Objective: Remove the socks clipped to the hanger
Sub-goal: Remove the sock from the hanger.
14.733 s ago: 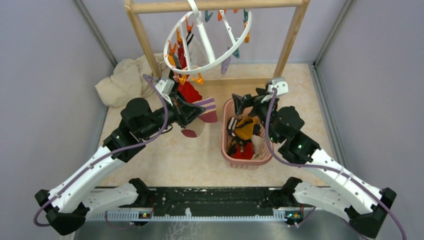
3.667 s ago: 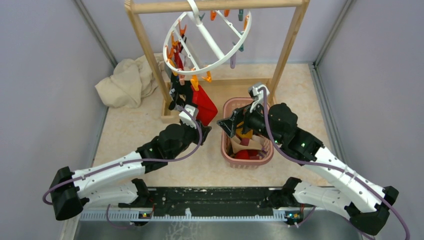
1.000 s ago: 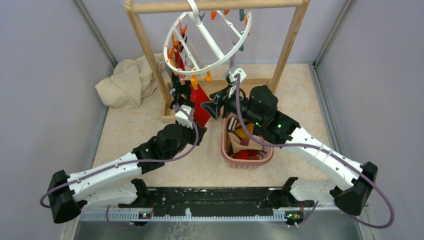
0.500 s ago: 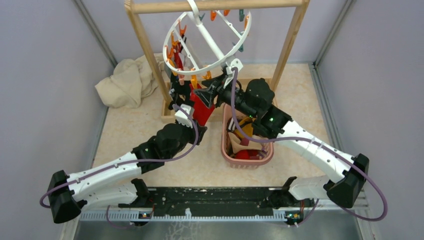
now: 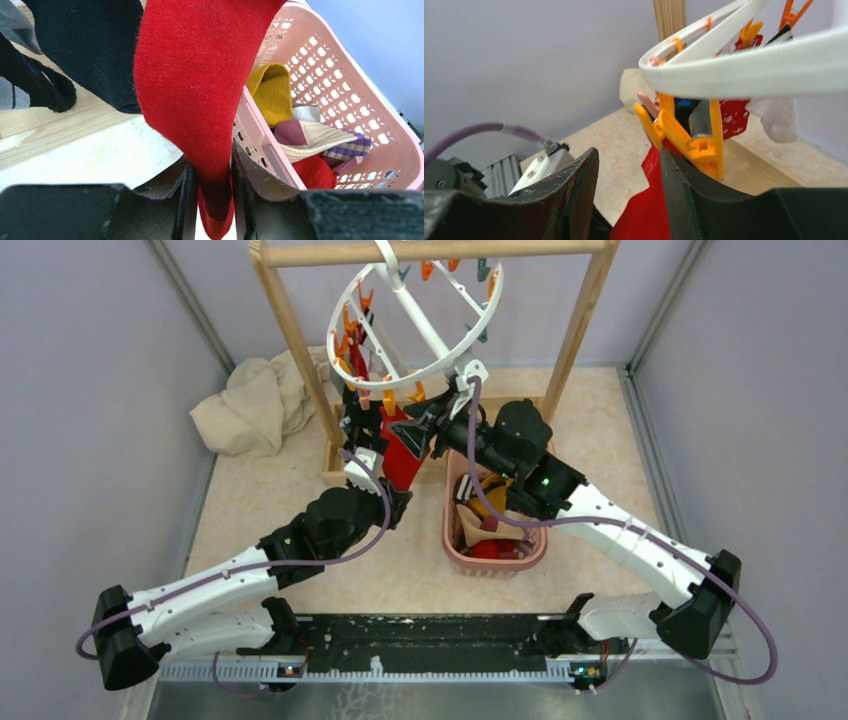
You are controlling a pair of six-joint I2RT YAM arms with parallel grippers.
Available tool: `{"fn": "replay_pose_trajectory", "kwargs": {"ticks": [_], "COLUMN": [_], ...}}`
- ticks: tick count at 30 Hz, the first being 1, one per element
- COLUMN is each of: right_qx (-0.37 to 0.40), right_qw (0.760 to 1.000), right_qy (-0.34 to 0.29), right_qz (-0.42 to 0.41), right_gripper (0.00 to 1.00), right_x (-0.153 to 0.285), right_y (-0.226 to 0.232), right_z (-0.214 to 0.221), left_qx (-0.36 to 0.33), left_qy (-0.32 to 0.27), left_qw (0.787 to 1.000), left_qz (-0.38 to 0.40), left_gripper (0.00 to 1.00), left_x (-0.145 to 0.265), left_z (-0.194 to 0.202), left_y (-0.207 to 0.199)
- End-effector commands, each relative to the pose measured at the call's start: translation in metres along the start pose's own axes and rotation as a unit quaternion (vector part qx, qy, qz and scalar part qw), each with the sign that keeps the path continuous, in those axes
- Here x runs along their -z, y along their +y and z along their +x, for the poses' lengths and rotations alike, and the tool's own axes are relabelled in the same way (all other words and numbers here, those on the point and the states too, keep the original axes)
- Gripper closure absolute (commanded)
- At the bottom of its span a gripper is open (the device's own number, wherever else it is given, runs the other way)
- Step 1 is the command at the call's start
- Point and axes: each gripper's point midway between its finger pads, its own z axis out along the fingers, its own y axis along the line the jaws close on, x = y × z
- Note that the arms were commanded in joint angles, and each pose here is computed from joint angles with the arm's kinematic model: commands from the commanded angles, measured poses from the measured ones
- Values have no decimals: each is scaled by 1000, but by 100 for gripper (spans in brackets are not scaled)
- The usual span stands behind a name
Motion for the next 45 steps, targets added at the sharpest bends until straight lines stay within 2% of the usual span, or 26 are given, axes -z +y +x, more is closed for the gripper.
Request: {"fn": "replay_pose_trajectory", "kwargs": {"ticks": [1,12,21,25,28,45], "right_qx": [-11,28,29,38,49,103], "right_qw": [999,999,997,998,998,994], "right_qy": [-35,-16,-21,-25,-27,-40], "right_qz": [-28,-38,-66,-47,-32,-26], "right_gripper": [53,61,63,51,46,43], "right_x": [26,12,-9,-17,-20,-29], "right_y": [18,19,27,19,12,-2], "right_z": [-26,-24,-29,-31,-33,-33], "left_qx": [10,23,36,37,41,62], "left_qy": [-21,-19,-20,-18,-14,-4], "left_qw": [1000,999,999,999,999,997], "left_qz": [12,13,-1,-8,-15,-52], "left_gripper": [66,66,66,66,65,64], "left_x": [3,12,25,27,30,50], "left_z": [-21,-31,-46,-48,-47,-45], "left_y": [-7,-9,-5,-3,0,19]}}
